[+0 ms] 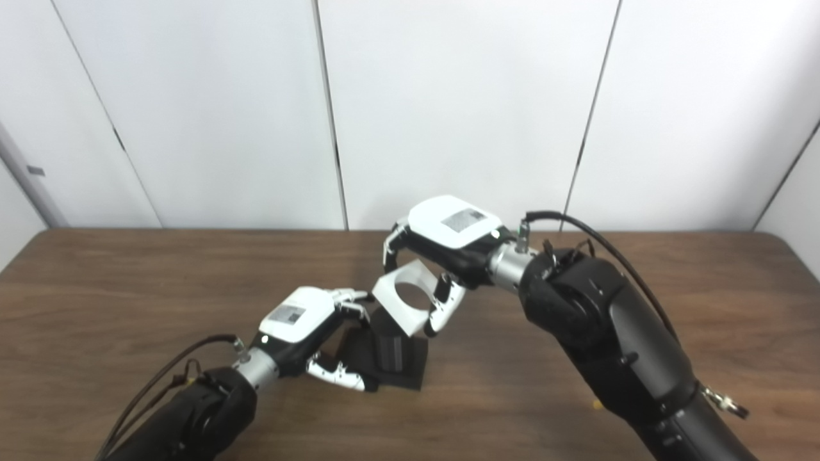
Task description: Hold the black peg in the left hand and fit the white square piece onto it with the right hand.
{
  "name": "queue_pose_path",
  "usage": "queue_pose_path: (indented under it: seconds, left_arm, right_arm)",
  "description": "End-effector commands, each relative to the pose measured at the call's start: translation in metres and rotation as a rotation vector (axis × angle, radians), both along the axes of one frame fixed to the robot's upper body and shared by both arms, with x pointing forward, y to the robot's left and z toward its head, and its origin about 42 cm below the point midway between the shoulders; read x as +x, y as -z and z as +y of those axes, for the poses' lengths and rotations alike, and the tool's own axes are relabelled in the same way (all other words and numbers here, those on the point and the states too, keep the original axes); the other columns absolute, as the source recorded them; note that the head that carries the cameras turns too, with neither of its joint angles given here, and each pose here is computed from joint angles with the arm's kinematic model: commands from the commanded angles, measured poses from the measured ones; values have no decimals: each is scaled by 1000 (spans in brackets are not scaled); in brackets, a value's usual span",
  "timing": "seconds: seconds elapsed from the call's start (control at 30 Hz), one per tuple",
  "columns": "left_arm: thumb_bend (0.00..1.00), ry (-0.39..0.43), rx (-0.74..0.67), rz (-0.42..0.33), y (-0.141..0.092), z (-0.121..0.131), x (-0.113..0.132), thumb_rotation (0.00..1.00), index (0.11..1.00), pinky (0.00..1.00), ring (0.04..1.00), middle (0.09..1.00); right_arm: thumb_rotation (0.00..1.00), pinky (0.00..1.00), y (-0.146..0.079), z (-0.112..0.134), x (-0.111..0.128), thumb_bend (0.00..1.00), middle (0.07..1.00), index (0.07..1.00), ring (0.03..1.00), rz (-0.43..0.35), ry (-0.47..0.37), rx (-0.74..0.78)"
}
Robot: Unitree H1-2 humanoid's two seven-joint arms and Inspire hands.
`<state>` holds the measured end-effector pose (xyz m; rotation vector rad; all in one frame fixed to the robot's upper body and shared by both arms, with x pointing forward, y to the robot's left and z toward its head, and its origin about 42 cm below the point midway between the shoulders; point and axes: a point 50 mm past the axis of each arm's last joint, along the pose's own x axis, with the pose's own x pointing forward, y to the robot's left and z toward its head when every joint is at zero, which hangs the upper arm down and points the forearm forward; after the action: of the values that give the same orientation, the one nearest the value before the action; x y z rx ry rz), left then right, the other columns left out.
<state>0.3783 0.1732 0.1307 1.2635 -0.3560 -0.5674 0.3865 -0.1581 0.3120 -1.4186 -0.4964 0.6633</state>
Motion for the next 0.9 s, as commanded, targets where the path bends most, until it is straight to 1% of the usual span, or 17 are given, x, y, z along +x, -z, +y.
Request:
queue_pose_path:
  seconds: [0.0,0.33,0.63,0.87]
  left_arm:
    - [522,27,136,124,37,-5,-18,75,492,842,879,873]
    - [522,28,135,120,36,-6,-19,75,491,839,877,871]
    - [522,25,139,123,34,-6,-19,75,492,849,883,878]
    - [522,29,134,113,33,-7,-21,75,492,836,877,872]
  right_arm:
    - [138,888,-29,8,0,522,737,476,865,-92,-38,18]
    - [138,903,-26,13,-4,521,748,476,871,-71,-51,-4]
    - [137,895,-11,13,-2,522,744,476,862,-37,-59,-27]
    - [136,894,3,17,2,523,745,475,860,-6,-58,-32]
